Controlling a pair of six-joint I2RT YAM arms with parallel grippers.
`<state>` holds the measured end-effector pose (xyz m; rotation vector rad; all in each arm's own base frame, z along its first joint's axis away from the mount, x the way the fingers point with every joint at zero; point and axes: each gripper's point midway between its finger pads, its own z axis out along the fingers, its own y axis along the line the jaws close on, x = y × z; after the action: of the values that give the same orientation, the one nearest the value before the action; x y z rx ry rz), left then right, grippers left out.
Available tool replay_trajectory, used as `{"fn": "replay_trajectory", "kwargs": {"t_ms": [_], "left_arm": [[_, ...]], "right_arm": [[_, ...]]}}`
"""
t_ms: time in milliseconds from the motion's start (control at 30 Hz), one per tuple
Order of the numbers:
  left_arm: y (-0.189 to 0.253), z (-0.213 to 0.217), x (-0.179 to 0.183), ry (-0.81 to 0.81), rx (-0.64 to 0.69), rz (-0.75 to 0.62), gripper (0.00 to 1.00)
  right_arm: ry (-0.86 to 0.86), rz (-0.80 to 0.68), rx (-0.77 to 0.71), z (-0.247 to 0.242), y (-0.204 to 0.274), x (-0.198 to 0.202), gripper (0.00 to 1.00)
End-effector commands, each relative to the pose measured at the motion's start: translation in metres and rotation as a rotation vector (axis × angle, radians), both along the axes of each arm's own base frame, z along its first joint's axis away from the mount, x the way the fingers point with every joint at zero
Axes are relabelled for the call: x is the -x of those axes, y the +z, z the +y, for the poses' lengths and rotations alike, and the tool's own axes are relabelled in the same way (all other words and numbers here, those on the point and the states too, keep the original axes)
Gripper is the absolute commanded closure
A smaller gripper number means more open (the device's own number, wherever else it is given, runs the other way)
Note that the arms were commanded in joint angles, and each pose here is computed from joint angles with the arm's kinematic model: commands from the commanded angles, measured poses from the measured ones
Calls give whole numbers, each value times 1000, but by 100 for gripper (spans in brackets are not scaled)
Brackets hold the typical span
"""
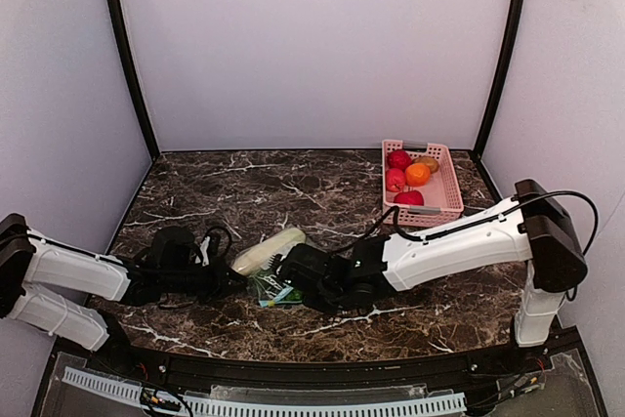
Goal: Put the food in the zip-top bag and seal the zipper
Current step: Adjust the zipper food storage bag at the center of the board.
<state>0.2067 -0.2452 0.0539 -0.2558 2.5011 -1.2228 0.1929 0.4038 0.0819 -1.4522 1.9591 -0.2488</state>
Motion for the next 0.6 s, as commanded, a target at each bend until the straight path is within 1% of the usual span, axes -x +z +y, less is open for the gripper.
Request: {"fn": "replay_trajectory", "kwargs": {"t_ms": [0, 133, 200, 367, 433, 500, 533, 567], "left_arm": [[2, 1, 3, -11, 9, -12, 99], [2, 3, 2, -3, 5, -11, 99], [2, 3, 1, -1, 5, -13, 99], [0, 4, 1, 0, -5, -7, 99], [0, 4, 1, 0, -5, -8, 97], [0, 5, 2, -1, -8, -9, 92], [1, 5, 2, -2, -8, -9, 86], [1, 5, 2, -4, -11, -13, 82]], "right_arm": [[-30, 39, -126, 3, 11, 13, 49], [-67, 100, -187, -11, 16, 23, 41], [-80, 137, -212, -19, 17, 30, 36], [-127, 225, -285, -41, 20, 43, 25], [-161, 279, -322, -48, 20, 45, 23], [-218, 340, -361, -56, 16, 44, 23], [-257, 374, -390, -59, 15, 41, 24], [-293, 422, -421, -63, 13, 41, 25]]}}
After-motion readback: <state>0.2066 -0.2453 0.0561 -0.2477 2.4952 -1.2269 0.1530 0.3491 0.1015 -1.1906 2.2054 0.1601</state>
